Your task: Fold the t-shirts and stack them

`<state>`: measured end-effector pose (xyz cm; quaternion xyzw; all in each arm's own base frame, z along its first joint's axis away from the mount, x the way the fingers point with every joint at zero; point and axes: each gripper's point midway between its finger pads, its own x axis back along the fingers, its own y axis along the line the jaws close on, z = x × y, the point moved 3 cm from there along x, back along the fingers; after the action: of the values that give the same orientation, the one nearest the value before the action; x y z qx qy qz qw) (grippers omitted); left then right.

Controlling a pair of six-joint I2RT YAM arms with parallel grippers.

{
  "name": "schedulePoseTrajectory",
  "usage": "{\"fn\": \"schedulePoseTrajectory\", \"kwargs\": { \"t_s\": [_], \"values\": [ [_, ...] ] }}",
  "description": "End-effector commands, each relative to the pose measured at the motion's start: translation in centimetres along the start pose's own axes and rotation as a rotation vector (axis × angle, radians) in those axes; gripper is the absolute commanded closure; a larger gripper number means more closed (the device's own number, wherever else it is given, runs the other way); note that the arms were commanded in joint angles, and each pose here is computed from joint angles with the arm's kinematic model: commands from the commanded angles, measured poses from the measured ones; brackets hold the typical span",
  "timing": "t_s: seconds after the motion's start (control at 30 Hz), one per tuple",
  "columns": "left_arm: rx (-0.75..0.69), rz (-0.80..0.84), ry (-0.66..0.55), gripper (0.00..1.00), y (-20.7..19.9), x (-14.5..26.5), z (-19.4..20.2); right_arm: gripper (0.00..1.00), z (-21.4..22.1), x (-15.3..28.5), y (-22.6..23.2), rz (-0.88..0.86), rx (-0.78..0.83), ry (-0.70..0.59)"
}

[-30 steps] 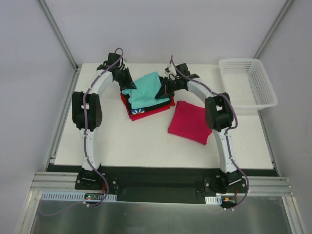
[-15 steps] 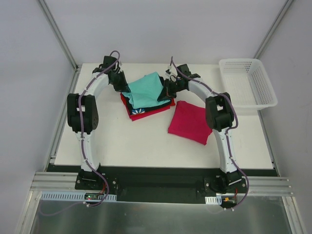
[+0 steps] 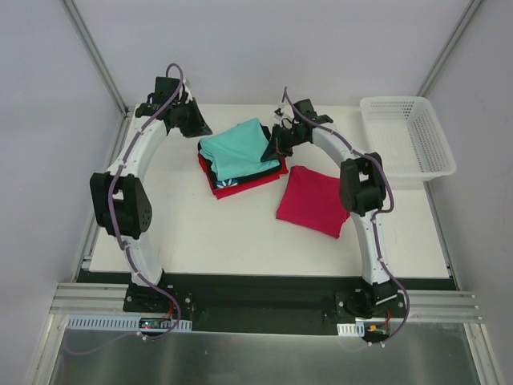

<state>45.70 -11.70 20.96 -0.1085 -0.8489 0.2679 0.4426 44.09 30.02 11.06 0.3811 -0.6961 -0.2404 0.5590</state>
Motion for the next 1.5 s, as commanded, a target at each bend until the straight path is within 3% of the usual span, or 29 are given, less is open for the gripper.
{"fn": "schedulePoseTrajectory", "kwargs": {
  "t_s": [0.0, 0.13, 0.3, 0.83, 1.13, 1.3, 1.47],
  "values": [
    [-0.007, 0.150, -0.002, 1.00, -6.8, 4.1, 1.9, 1.00, -2.1, 4.3, 4.6, -0.018, 0.096, -0.091],
    [0.016, 0.193, 0.089, 1.00, -8.3, 2.8, 4.9, 1.00, -2.1, 4.6, 4.8, -0.013, 0.099, -0.093],
    [0.054, 0.162, 0.161, 1.00, -6.4, 0.2, 9.3, 1.00, -1.5, 4.1, 4.6, -0.012, 0.091, -0.075],
    [0.043, 0.015, 0.176, 1.00, -1.1, -0.2, 14.0, 1.00, -0.8, 6.0, 6.4, -0.010, 0.130, -0.085],
    [0.054, 0.055, 0.060, 1.00, -2.2, 1.3, 9.2, 1.00, -1.3, 5.8, 7.0, -0.021, 0.129, -0.092],
    [0.065, 0.049, 0.026, 1.00, -2.5, -0.8, 5.9, 1.00, -1.7, 5.6, 7.1, -0.025, 0.130, -0.093],
    [0.086, 0.028, 0.089, 1.00, -1.2, -3.9, 6.3, 1.00, -1.6, 5.6, 6.9, -0.021, 0.134, -0.087]
  ]
}}
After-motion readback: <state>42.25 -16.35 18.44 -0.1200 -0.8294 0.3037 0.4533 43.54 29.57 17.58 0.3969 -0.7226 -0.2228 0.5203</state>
